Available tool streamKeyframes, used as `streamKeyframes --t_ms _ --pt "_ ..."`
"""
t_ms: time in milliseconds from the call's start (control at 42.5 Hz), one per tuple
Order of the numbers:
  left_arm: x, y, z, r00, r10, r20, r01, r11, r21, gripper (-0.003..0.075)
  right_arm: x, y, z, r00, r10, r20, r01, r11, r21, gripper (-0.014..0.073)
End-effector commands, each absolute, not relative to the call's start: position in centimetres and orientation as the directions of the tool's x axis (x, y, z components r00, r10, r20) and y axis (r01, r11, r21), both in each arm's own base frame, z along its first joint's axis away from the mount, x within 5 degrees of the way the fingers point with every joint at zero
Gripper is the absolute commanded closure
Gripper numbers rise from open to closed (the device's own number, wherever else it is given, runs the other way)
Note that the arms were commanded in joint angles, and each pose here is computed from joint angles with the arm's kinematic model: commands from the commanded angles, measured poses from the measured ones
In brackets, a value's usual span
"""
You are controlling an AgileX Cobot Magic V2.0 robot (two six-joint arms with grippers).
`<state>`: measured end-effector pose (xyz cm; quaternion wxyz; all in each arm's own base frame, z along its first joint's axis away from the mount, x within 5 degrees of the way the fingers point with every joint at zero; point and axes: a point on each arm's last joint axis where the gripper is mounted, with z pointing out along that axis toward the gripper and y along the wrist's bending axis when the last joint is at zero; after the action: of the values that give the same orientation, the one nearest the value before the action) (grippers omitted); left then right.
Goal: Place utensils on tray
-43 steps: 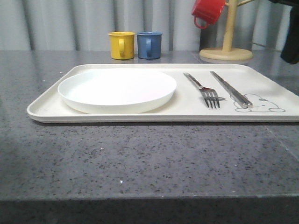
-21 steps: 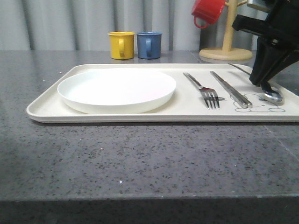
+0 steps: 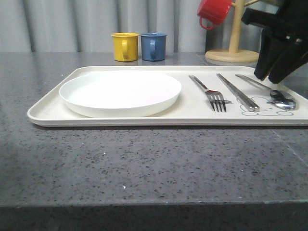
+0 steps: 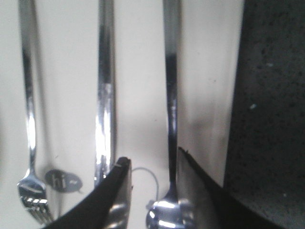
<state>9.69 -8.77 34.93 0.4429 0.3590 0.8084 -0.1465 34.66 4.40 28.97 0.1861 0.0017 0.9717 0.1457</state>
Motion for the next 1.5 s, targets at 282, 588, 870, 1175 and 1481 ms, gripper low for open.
streamKeyframes --t_ms 282,588,870,1175,1481 --pt "9.8 -9.1 36.4 -0.292 0.382 -0.877 0.708 0.702 0.07 0.0301 23.3 6.7 38.8 -0.706 -0.257 -0.66 -0.388 0.92 0.057 0.0316" --pt "9.8 -9.1 36.4 -0.292 0.382 -0.877 0.708 0.702 0.07 0.0301 13.6 5.3 39.4 -0.606 -0.281 -0.744 -0.447 0.894 0.026 0.0316" --pt "9.8 -9.1 36.4 -0.292 0.382 -0.877 0.708 0.702 0.07 0.0301 6.6 3.4 38.4 -0.501 -0.256 -0.827 -0.452 0.892 -0.002 0.0316" --pt "9.8 -9.1 36.4 -0.293 0.383 -0.876 0.708 0.702 0.07 0.0301 3.9 2.4 38.2 -0.468 -0.173 -0.867 -0.398 0.917 0.032 0.0316" --pt "9.8 -9.1 36.4 -0.293 0.383 -0.876 0.708 0.702 0.07 0.0513 3.9 2.4 38.2 -0.47 -0.174 -0.865 -0.398 0.917 0.032 0.0559"
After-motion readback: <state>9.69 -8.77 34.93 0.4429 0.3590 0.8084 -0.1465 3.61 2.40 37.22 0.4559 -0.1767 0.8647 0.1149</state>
